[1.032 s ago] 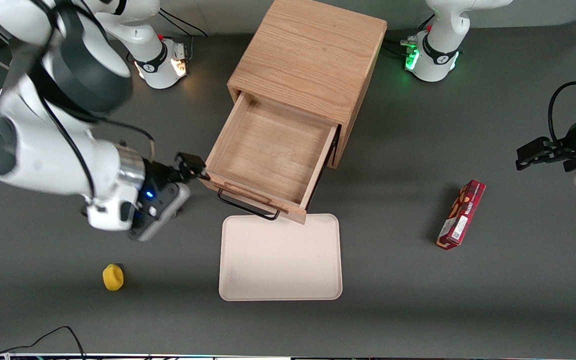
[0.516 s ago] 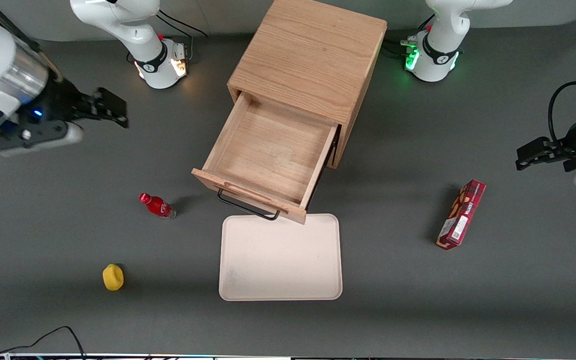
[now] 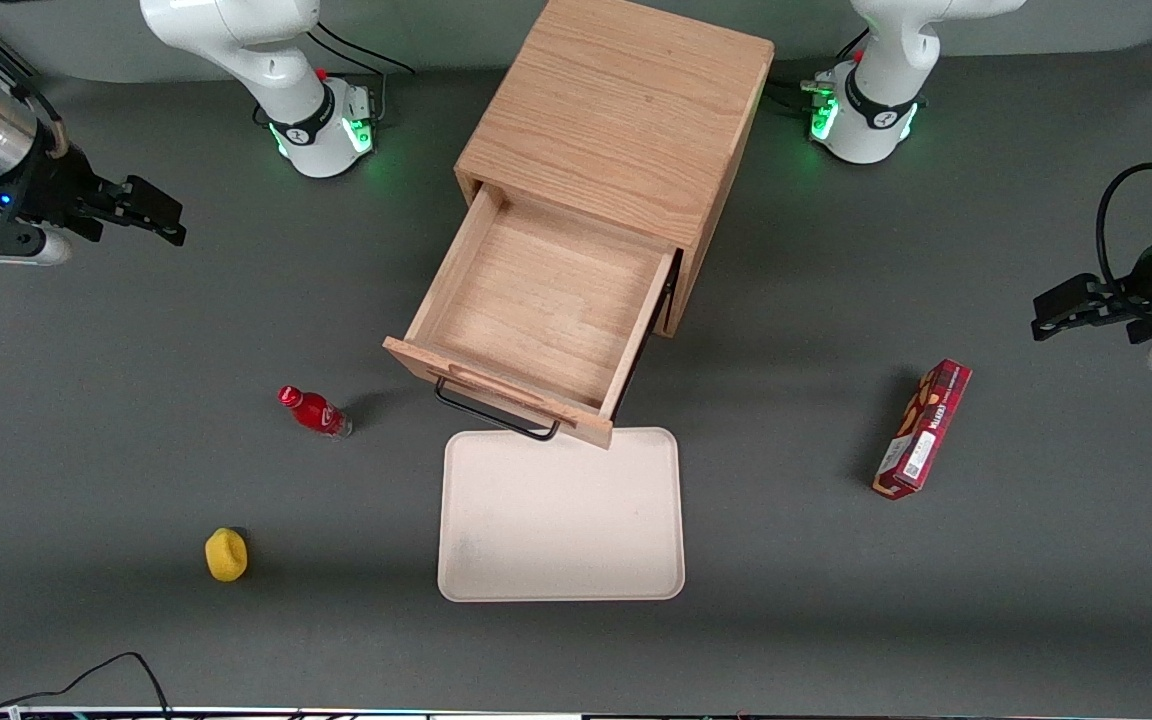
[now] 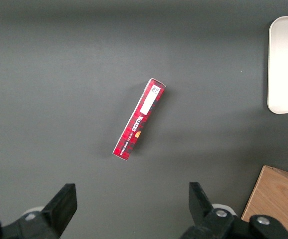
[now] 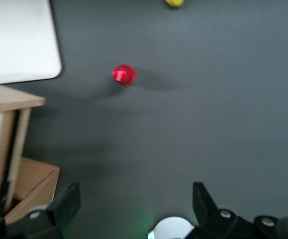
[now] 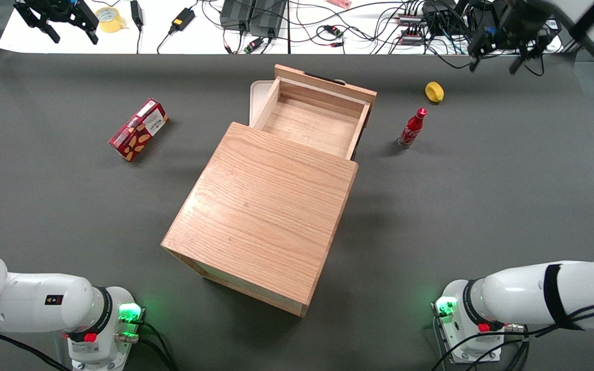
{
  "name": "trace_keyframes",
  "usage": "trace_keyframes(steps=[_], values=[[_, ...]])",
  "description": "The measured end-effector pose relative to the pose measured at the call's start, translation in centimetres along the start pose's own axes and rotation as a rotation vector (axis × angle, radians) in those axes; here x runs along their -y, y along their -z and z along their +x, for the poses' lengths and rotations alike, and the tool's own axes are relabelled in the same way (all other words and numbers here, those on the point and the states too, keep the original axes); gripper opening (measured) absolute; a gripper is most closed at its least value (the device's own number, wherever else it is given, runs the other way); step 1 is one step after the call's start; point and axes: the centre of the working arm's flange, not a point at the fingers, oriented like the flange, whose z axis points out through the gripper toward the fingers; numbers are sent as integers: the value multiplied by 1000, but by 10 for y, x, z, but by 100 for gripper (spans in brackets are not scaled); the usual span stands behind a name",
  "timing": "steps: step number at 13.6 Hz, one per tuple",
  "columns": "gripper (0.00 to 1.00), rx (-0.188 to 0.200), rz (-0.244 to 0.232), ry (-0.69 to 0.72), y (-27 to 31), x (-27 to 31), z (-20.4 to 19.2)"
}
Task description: Open upper drawer
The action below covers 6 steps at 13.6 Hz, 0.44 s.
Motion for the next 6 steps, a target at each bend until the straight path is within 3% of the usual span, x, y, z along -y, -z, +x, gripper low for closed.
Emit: trace_keyframes(steps=[2,6], values=[[100,1,16,-45,-14,-27,-4],[100,-34,26,-55,0,-31,-2]])
